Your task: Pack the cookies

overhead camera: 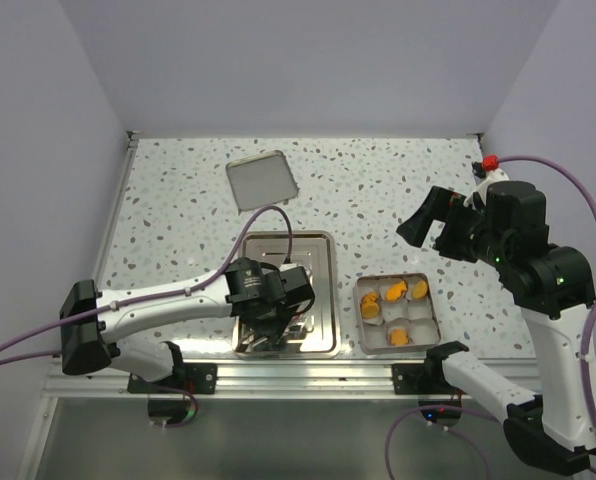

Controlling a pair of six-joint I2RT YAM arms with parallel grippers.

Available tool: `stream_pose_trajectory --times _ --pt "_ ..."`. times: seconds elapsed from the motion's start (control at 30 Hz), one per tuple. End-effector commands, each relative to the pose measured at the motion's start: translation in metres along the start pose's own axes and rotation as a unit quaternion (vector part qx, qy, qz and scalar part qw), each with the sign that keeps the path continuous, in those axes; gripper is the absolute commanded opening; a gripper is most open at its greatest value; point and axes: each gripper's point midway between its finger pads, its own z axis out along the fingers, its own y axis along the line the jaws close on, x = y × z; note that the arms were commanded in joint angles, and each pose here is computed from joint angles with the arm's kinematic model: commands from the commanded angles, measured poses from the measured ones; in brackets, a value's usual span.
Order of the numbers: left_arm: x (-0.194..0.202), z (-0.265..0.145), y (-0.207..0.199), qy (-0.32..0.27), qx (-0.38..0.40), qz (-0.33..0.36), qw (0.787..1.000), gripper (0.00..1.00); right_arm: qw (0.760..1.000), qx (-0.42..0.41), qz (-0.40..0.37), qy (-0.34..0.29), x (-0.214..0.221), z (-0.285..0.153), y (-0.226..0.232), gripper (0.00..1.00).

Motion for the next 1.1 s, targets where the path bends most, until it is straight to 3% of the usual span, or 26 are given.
stream_pose_trajectory --times 0.0,0.13,0.37,0.7,1.07 --pt "-0.009 -0.001 -0.007 -0.012 0.012 0.002 1.0 0.5 1.0 -0.015 -0.002 -0.006 -0.005 0.001 0.007 0.99" --pt "-0.01 -0.004 -0.008 -0.012 0.014 0.006 1.0 0.42 1.0 -0.014 -0.002 -0.006 -0.005 0.001 0.007 0.99" --pt "-0.039 -0.029 -0.017 -0.048 0.02 0.005 0.999 0.4 1.0 -0.019 -0.001 -0.008 -0.008 -0.001 0.01 0.99" --pt "-0.117 -0.08 -0.094 -0.133 0.123 0.023 0.983 0.36 0.999 -0.019 -0.004 -0.031 -0.024 -0.012 0.016 0.99" --pt "-0.149 -0.072 -0.174 -0.151 0.208 0.058 0.965 0.36 0.999 -0.004 -0.008 -0.035 -0.02 -0.015 0.007 0.99"
